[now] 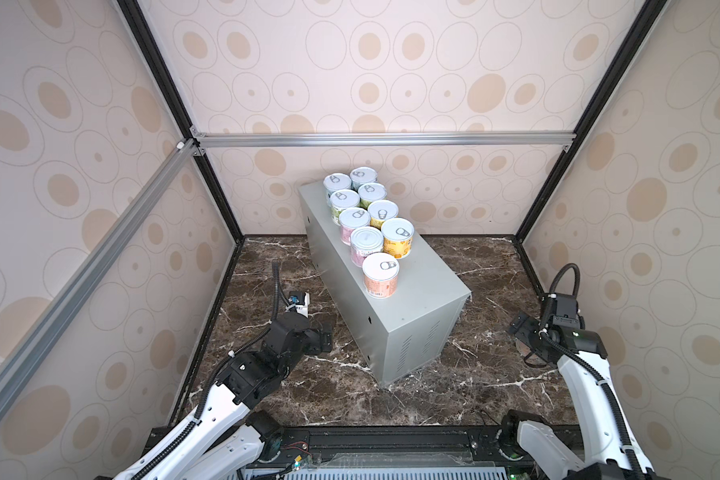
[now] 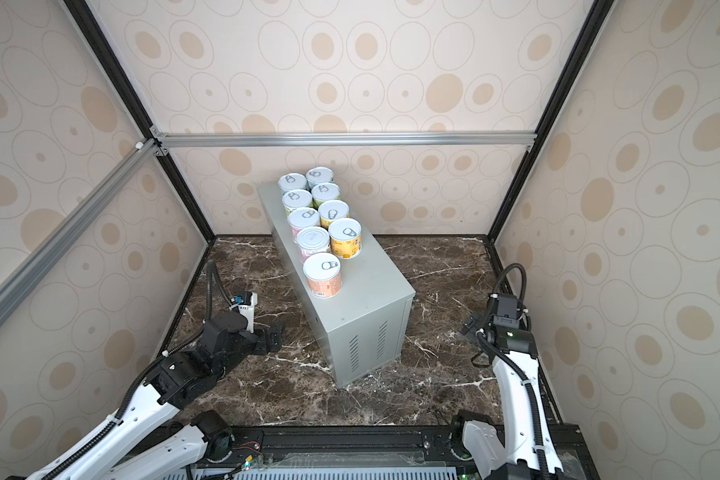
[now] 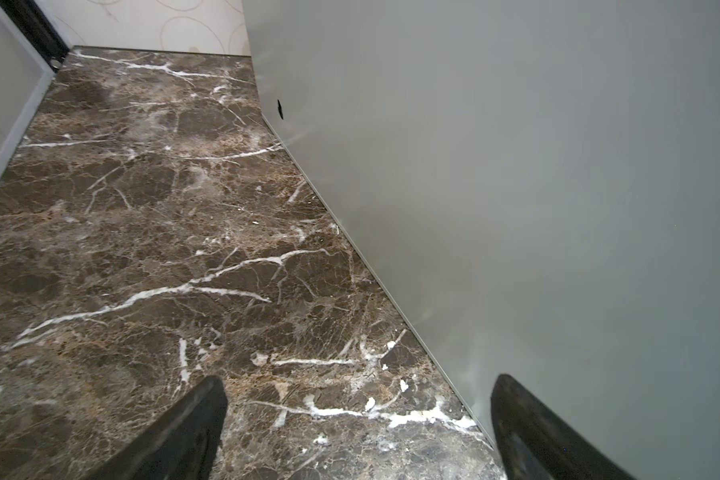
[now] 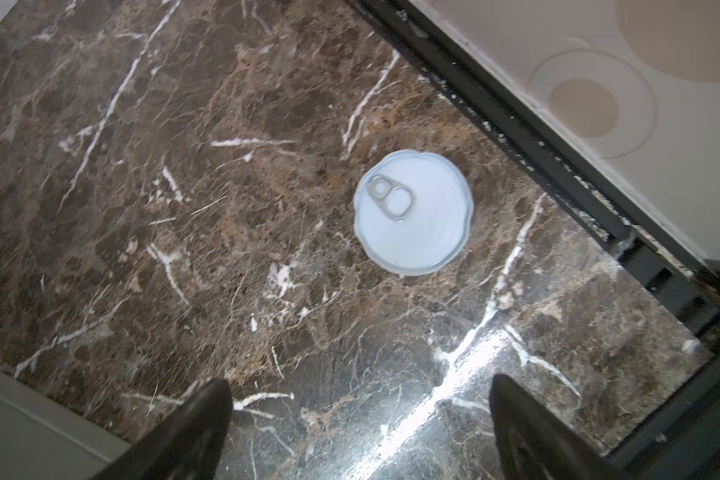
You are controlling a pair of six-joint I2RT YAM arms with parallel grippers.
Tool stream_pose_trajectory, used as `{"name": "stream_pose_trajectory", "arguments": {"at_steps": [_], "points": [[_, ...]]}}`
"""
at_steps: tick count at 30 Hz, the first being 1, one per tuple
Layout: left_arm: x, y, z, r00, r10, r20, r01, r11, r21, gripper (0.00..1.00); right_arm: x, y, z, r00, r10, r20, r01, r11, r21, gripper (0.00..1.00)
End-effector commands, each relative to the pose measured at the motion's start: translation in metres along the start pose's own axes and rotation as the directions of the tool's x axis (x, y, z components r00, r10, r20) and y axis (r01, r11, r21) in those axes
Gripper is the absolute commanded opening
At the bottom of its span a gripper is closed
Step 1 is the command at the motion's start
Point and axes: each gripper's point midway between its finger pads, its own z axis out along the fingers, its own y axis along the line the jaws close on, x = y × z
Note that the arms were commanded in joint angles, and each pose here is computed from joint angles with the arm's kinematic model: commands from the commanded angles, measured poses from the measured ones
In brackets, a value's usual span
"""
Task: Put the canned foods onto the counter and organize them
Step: 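Move the right gripper toward the can on the counter while the left gripper lowers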
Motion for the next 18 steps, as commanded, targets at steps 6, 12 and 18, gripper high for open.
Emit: {"name": "stream_pose_trajectory", "arguments": {"at_steps": [6,12,18], "points": [[0.003,-0.019,0.014,0.999,0.031,-0.013,-0.030,0.996,0.086,0.99,0.007,-0.029,0.022,0.993,0.100,-0.066,-0.097,0.994,0.044,0.99],[0.003,-0.020,0.013,0.999,0.032,-0.005,-0.031,0.995,0.099,0.99,0.005,-0.036,0.031,0.990,0.123,-0.073,-0.117,0.990,0.081,0.99],[0.004,-0.020,0.013,0.999,0.032,-0.006,-0.032,0.995,0.098,0.99,-0.001,-0.033,0.043,0.989,0.131,-0.070,-0.126,0.989,0.077,0.99]]}}
